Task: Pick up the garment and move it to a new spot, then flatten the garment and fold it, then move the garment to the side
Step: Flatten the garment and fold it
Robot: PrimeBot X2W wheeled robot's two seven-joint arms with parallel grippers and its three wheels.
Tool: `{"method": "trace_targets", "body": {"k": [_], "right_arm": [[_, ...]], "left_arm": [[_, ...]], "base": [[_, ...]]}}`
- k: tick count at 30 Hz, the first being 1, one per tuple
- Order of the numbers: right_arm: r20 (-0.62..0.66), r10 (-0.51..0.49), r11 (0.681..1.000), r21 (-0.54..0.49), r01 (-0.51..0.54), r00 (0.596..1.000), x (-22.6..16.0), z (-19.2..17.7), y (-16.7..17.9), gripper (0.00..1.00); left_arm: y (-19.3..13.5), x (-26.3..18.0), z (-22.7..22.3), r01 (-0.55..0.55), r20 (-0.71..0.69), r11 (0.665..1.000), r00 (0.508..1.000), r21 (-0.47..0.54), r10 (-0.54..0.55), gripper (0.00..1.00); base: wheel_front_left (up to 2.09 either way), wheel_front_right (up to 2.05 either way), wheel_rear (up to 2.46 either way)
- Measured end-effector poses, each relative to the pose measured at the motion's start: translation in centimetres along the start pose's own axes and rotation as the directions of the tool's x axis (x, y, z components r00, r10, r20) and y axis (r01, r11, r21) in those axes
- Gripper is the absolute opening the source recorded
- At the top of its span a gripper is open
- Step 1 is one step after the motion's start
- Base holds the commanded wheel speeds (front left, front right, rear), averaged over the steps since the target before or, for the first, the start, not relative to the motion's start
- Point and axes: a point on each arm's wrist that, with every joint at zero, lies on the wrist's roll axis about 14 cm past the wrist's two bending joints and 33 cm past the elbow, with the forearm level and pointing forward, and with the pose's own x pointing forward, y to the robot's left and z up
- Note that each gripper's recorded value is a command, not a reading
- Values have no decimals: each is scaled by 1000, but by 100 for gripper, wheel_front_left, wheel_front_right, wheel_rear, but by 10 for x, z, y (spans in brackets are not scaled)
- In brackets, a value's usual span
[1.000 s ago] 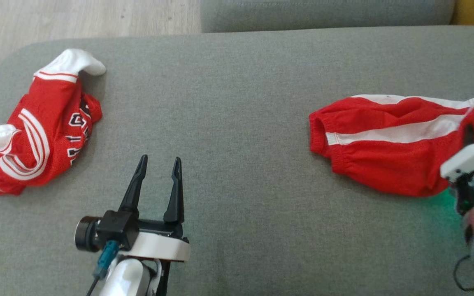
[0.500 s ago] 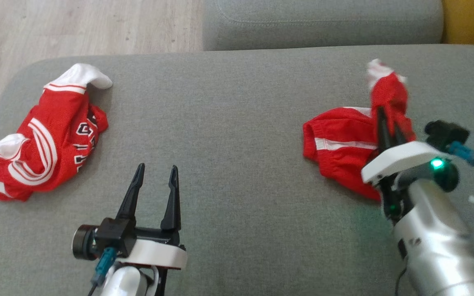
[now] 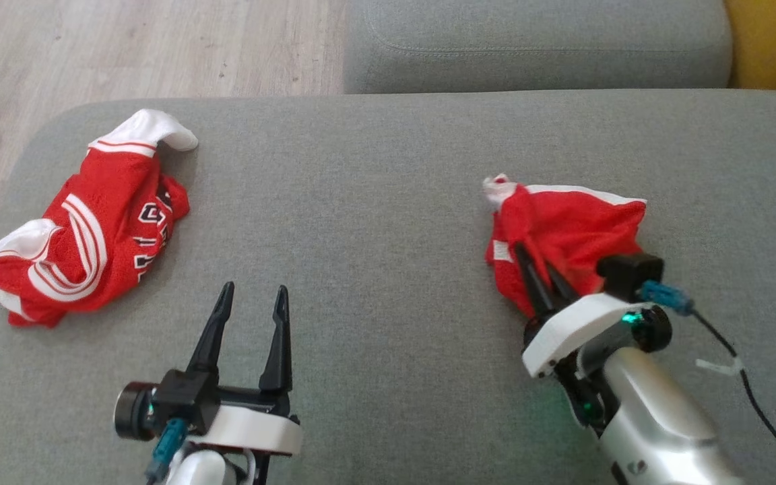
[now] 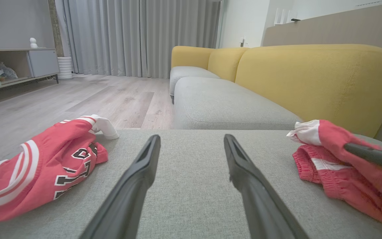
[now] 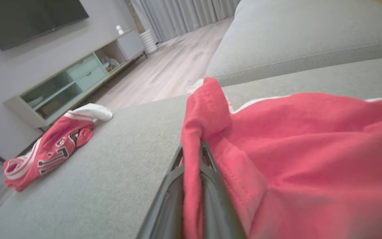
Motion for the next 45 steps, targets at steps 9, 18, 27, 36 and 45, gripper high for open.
{"method": "trace_targets", "body": {"k": [9,18,27,36,45], "right_arm": [[-25,80,985,-154,-83,996,-8,-16,20,100],[223,48,980,-197,-3,974,-27,51,11,100],[369,-252,937,-140,321,895,-95,71,-77,100],[354,-323,922,-89,376,877,-111,56,-93,100],[351,-290,938,-79,337,890,-89,59,-88,0]], "left_arm": [[-8,7,1,26,-2,1000,1000,10,-26,100],[-29,15,13,85,34,996,996,0,-85,100],[-41,20,14,119,45,993,992,-6,-119,100],[-42,26,-2,122,0,992,993,-20,-122,100],[-37,31,-15,115,-35,993,993,-28,-116,100]], "base": [[0,0,0],[0,0,0],[0,0,0],[0,0,0],[0,0,0]]}}
